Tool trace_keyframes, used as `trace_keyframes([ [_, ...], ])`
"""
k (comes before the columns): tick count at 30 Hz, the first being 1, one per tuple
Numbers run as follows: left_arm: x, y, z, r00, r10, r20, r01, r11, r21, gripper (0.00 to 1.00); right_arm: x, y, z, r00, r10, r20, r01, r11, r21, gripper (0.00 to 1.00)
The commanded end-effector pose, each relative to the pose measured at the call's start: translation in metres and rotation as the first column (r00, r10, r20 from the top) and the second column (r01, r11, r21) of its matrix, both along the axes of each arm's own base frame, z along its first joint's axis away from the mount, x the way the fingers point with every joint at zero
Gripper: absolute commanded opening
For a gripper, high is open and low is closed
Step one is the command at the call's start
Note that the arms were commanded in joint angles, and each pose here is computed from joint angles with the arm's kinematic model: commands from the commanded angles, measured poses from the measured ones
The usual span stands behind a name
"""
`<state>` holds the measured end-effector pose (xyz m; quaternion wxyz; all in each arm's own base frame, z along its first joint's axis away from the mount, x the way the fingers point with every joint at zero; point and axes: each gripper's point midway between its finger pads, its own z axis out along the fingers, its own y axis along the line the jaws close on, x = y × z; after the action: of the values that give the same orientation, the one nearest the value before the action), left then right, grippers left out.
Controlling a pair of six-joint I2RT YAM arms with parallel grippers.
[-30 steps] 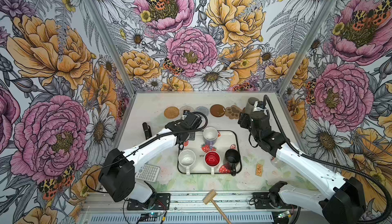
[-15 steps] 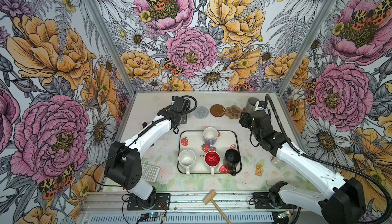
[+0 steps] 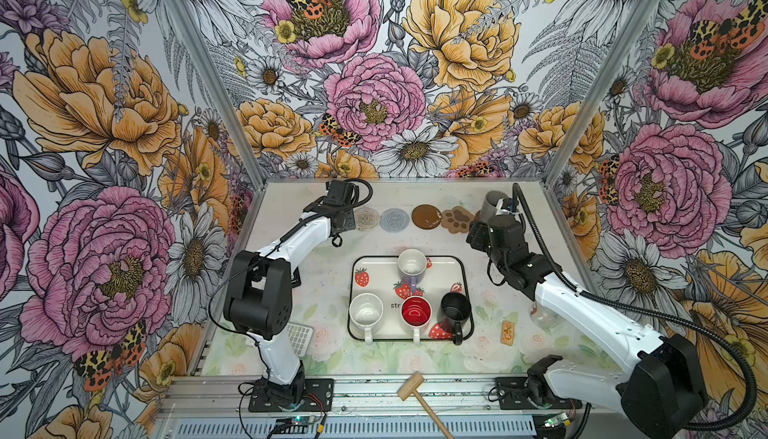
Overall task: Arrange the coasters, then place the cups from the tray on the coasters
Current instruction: 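Lower the blue-handled white mug with the left gripper onto the wicker coaster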
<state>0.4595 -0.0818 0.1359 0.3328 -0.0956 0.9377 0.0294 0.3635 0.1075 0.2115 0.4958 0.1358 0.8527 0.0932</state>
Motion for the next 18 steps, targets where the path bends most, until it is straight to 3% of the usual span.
trace_keyframes([
  [1,0.031,0.006,0.027,0.992,0.012,0.126,-0.008,0.999,-0.036,0.0,0.008,-0.001,0.019,0.999,-0.006,0.046,0.005,1.0,0.015,0.72],
  [18,0.048,0.015,-0.007,0.993,0.03,0.116,-0.026,0.999,-0.035,0.0,0.011,0.003,0.019,0.999,-0.002,0.042,0.001,1.0,0.027,0.72],
])
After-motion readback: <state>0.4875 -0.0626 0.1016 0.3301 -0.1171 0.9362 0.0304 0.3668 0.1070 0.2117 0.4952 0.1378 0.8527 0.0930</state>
